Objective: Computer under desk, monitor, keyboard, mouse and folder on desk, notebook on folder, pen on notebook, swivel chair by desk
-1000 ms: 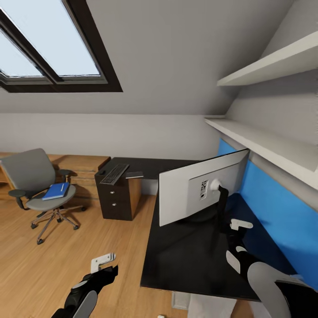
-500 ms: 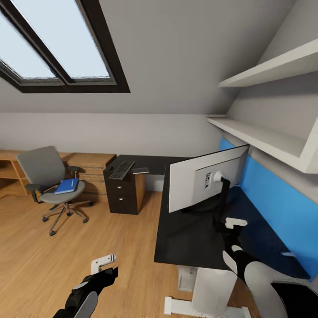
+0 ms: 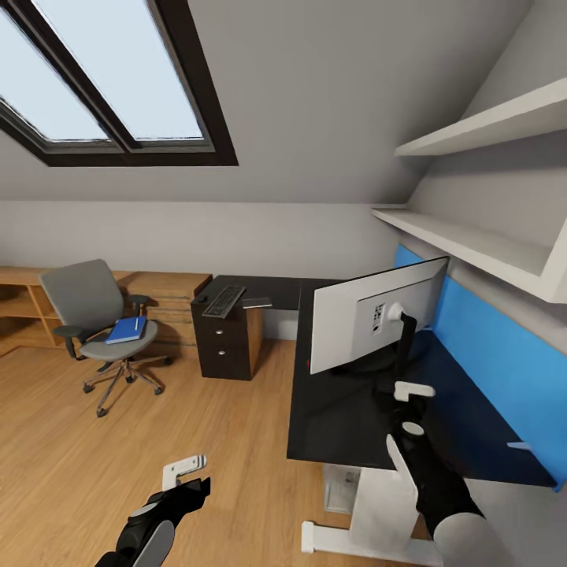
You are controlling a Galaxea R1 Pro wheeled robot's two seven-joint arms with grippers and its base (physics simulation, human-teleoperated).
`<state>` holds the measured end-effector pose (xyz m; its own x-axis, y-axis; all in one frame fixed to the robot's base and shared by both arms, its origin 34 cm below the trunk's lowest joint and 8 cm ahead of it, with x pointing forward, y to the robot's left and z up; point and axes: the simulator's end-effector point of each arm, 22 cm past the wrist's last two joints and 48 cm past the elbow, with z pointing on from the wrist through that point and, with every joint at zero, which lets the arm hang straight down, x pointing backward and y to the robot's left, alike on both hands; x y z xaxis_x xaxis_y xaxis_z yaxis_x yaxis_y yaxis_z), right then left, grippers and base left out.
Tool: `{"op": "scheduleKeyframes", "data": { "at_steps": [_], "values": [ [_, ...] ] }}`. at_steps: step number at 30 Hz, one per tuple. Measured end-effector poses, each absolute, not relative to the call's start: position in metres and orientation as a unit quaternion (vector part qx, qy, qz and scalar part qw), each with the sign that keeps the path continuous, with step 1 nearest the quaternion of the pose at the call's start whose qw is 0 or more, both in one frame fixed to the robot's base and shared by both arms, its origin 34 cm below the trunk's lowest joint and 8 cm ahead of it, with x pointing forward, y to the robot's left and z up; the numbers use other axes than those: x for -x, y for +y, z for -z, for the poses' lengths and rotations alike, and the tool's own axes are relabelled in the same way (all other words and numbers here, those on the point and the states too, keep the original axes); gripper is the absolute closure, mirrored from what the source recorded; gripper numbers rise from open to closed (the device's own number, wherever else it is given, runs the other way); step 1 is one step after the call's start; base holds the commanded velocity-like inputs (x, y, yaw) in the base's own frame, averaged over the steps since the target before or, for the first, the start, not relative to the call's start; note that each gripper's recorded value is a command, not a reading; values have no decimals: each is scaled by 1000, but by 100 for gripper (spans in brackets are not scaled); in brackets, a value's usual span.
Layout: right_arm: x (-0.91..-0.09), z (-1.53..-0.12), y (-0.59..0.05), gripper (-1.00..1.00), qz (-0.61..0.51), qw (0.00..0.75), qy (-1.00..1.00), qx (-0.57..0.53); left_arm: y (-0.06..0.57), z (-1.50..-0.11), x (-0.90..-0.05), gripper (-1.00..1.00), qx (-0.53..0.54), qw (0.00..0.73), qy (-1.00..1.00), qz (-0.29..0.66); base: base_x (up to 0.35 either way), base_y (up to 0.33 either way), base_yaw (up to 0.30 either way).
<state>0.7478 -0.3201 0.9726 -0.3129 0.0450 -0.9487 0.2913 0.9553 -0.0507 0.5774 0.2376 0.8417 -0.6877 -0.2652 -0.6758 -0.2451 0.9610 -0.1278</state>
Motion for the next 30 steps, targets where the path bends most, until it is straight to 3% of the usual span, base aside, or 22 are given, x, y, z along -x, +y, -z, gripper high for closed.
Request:
{"op": "scheduleKeyframes", "data": {
  "at_steps": [19,30],
  "values": [
    [-726,-988,-311,-100,106,595,789,-113,237,-842,-578,-100,140,371,918,14,2,254,0],
    [-727,-998,-312,-100,111,613,774,-110,237,-842,-577,-100,140,371,918,14,186,269,0]
  ]
}}
